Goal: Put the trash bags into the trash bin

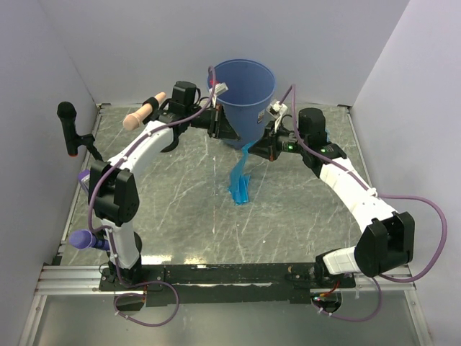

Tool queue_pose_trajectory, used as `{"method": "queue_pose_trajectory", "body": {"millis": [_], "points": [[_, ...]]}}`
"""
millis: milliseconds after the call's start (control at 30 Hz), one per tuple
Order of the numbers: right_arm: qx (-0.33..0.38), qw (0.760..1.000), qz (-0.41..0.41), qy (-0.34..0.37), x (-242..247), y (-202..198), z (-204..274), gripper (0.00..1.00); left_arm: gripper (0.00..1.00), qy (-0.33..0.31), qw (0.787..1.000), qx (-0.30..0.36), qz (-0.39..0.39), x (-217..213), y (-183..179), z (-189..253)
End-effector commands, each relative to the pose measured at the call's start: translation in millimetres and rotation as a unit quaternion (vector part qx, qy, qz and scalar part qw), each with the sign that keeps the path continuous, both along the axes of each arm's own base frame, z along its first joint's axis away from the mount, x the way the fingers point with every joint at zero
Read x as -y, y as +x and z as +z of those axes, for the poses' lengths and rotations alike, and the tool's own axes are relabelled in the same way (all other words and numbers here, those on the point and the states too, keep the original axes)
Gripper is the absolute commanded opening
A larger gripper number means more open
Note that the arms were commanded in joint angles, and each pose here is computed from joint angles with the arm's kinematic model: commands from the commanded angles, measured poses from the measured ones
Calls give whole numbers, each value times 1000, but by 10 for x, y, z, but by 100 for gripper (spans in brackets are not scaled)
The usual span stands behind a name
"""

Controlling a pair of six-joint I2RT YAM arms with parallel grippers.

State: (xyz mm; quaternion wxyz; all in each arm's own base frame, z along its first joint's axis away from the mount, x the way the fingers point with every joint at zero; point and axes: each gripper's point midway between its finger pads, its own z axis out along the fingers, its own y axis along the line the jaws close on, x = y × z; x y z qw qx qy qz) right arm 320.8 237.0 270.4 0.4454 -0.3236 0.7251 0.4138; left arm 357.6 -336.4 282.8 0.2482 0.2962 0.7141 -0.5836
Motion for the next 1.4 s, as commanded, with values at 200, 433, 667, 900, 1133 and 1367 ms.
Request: {"method": "queue_pose_trajectory", "body": {"millis": [200, 433, 667, 900, 1133, 1367], "points": [[33, 999, -21, -9, 159, 9, 150, 0, 14, -17, 999, 30, -2, -98, -55, 210], [30, 999, -25, -1, 136, 63, 168, 0, 57, 1, 995, 82, -51, 158, -299, 214], [40, 999, -21, 7, 112, 99, 282, 0, 52, 17, 994, 101, -35, 235, -228, 148], [38, 999, -21, 8, 112, 86, 275, 0, 34, 14, 995, 98, -27, 266, -165, 138], [41, 999, -22, 9, 114, 82, 292, 0, 17, 16, 995, 100, -21, 285, -121, 116], [41, 999, -26, -2, 142, 89, 247, 0, 1, 21, 992, 120, -35, 249, -147, 140]]}}
